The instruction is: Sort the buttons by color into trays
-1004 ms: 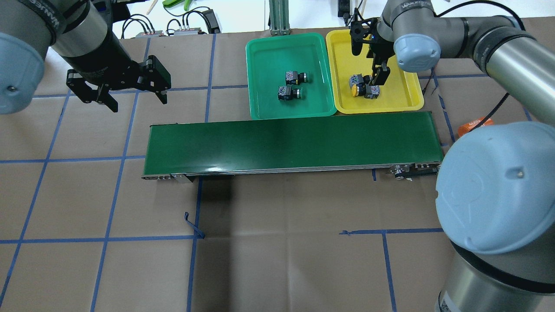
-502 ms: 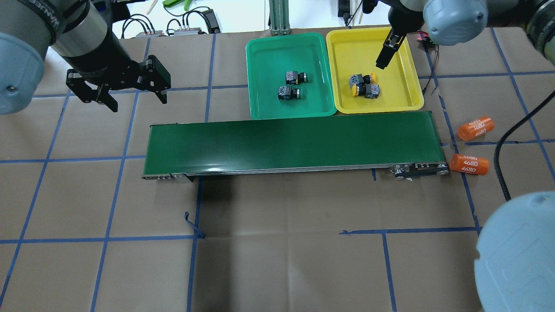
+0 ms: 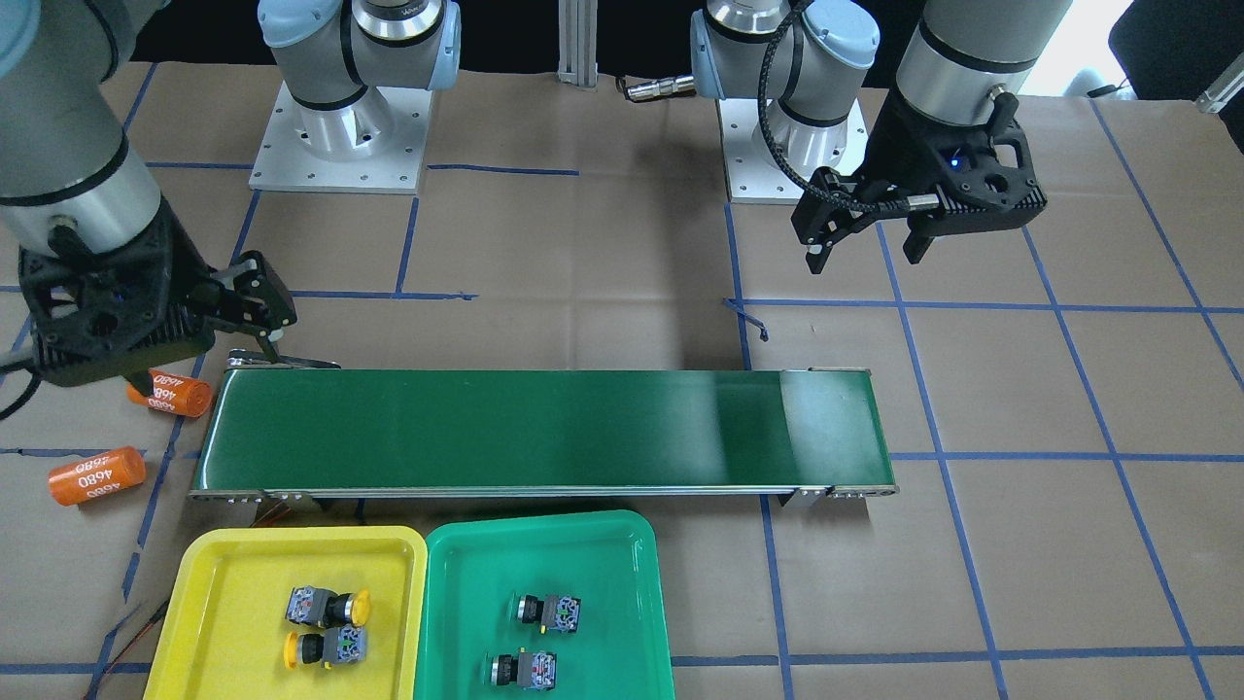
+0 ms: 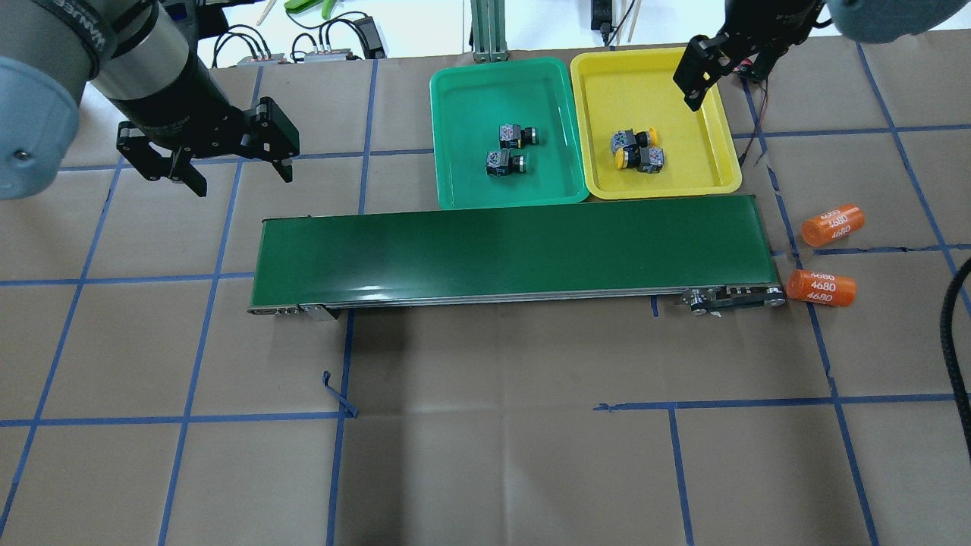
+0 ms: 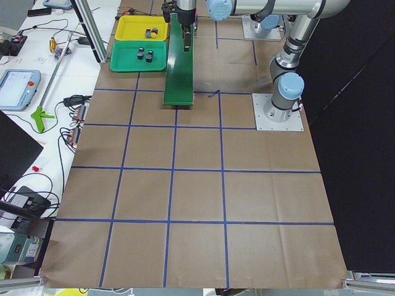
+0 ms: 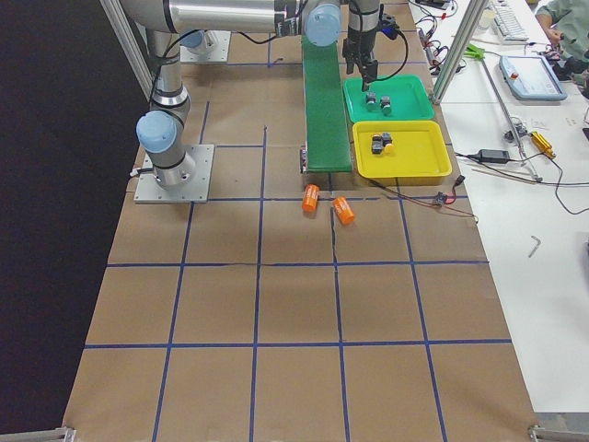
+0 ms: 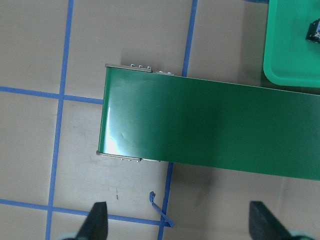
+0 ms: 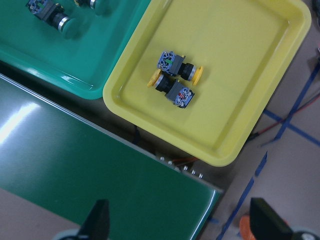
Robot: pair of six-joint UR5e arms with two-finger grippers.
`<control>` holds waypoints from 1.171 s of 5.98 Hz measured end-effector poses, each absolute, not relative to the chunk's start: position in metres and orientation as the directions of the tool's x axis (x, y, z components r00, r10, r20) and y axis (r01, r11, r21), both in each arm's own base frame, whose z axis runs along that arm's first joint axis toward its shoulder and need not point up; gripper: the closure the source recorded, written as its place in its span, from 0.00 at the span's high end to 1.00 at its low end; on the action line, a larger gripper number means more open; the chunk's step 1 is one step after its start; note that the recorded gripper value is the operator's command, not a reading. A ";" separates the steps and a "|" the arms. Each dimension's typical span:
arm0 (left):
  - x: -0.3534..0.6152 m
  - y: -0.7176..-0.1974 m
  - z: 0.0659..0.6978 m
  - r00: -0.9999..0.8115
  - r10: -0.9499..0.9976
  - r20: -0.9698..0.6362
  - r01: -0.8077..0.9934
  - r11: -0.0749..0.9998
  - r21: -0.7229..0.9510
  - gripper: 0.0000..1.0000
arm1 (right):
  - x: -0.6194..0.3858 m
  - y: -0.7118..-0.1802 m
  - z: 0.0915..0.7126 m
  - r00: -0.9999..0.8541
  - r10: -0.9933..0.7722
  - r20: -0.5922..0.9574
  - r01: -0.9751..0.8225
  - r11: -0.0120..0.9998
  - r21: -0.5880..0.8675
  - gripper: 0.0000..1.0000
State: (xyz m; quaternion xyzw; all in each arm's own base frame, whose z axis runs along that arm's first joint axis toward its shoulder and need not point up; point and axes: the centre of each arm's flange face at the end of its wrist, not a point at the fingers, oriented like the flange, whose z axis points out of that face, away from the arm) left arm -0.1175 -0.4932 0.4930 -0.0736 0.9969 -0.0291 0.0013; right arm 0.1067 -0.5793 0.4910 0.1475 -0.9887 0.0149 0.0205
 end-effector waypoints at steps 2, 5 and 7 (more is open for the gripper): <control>-0.117 -0.494 0.495 -0.989 -0.148 0.002 -0.148 0.987 -0.063 0.99 | 0.114 -0.521 0.522 -0.998 -0.054 0.020 -0.053 0.997 0.050 1.00; -0.115 -0.494 0.497 -0.988 -0.151 0.002 -0.151 0.986 -0.065 0.99 | 0.125 -0.499 0.495 -0.998 0.048 -0.042 0.045 0.997 0.070 1.00; -0.115 -0.494 0.497 -0.988 -0.152 0.003 -0.152 0.986 -0.065 0.99 | 0.123 -0.518 0.496 -0.999 0.052 -0.002 0.052 0.998 0.034 1.00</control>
